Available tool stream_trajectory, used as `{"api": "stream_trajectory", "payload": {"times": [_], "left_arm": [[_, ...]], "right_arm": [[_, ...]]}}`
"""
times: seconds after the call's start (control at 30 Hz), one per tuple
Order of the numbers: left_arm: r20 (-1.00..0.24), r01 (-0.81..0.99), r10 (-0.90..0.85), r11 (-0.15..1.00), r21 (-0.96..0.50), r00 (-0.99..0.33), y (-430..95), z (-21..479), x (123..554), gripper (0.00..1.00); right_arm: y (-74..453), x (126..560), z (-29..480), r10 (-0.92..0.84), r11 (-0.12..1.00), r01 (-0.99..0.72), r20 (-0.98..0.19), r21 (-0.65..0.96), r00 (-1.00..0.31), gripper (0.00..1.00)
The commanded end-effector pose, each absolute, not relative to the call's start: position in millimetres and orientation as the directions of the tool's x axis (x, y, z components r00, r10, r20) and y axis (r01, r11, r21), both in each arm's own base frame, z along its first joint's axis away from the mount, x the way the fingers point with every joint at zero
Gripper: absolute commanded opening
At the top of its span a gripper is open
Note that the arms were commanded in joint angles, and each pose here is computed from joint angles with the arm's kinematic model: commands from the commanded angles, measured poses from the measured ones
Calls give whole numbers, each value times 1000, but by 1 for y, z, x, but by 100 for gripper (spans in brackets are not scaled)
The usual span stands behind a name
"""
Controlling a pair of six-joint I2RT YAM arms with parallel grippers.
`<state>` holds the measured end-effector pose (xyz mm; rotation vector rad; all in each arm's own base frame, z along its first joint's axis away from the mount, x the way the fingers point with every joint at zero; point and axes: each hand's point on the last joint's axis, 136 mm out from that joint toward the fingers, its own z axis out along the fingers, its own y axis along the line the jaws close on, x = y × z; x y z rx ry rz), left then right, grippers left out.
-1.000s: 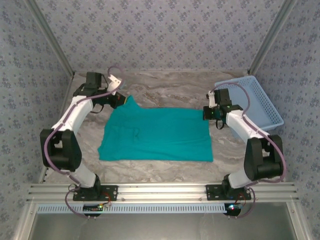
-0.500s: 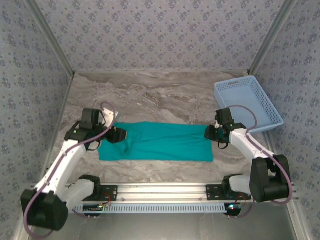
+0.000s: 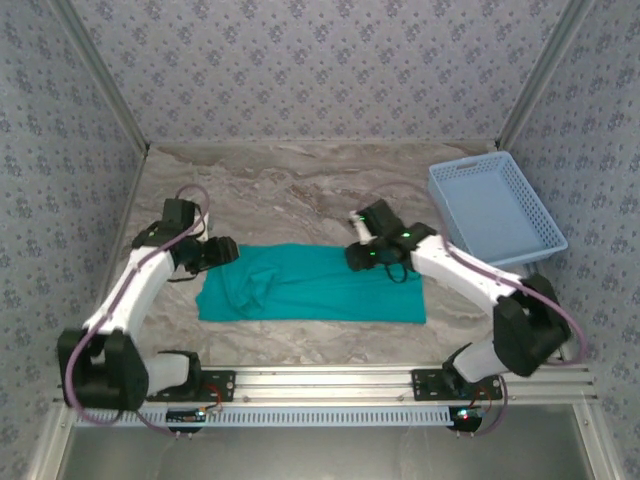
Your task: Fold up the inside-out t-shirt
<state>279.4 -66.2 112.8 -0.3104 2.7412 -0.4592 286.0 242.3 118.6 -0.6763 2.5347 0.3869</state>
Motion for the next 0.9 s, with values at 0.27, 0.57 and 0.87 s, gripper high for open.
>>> {"api": "stream_trajectory", "payload": {"times": [0.27, 0.57, 0.87], "left_arm": [[-203, -462, -534, 830, -312, -821, -38, 82, 329, 63], [-203, -433, -495, 856, -281, -845, -38, 53, 370, 43], [-174, -440, -484, 865, -240, -857, -20, 44, 382, 2]], "right_arm": [[442, 260, 133, -610, 449, -893, -719, 33, -334, 57], [495, 265, 89, -708, 403, -895, -685, -190, -173, 58], [466, 252, 100, -677, 441, -882, -707, -167, -206, 2]]}}
